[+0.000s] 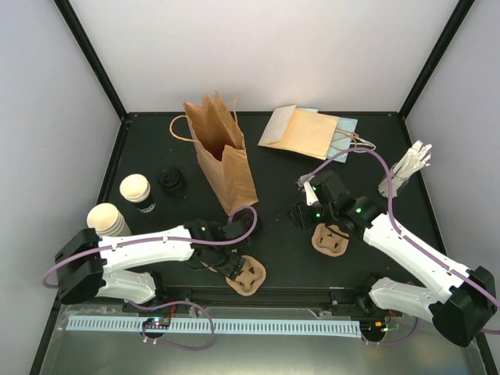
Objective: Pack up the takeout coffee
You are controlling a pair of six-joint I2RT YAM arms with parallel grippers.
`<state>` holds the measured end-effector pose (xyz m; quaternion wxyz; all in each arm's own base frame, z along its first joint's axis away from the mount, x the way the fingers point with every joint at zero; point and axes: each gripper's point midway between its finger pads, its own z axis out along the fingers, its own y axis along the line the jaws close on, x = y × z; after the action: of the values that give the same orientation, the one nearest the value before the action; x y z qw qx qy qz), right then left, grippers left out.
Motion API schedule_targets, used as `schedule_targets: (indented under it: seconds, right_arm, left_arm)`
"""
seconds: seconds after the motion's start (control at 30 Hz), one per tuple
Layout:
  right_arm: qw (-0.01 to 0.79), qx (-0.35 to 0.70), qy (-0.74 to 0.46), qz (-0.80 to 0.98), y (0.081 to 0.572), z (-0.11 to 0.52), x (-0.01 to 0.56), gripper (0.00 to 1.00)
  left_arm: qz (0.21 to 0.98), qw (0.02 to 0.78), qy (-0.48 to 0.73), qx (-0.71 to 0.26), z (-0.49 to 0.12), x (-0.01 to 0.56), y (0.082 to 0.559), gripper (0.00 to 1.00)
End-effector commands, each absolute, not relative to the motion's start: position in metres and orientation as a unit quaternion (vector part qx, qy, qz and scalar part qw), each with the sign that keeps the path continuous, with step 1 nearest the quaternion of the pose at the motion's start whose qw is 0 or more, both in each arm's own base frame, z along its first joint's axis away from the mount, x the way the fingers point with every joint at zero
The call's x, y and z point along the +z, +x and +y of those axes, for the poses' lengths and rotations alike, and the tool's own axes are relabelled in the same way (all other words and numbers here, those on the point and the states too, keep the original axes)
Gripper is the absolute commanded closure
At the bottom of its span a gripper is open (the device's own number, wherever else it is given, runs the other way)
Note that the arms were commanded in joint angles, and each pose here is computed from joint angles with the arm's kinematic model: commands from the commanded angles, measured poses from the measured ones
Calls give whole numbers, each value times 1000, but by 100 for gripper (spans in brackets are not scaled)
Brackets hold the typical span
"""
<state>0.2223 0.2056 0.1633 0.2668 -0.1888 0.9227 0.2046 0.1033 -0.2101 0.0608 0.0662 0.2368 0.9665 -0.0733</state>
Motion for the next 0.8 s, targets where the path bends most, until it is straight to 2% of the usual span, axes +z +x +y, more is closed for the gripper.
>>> schedule_targets:
  seconds: [0.0, 0.23, 0.4, 0.53, 0.7, 0.77]
  right_arm:
    - [272, 212, -191, 919, 219, 207, 168, 45]
    - [274, 211, -190, 919, 219, 205, 169, 45]
    - [275, 210, -189, 919, 218, 204, 170, 45]
    - [275, 210, -190, 919, 218, 204, 170, 45]
    - [276, 209, -189, 919, 219, 204, 170, 45]
    - [276, 210, -189, 919, 219, 204, 171, 45]
  left_arm:
    - [961, 54, 257, -90, -224, 52, 102, 19]
    - [960, 45, 265, -79, -229, 40, 105, 26]
    - [961, 41, 265, -68, -227, 35, 105, 39]
    - [962, 39, 265, -57, -224, 36, 106, 55]
    - [961, 43, 266, -60, -224, 44, 107, 65]
    - [961, 49, 266, -64, -225, 50, 108, 66]
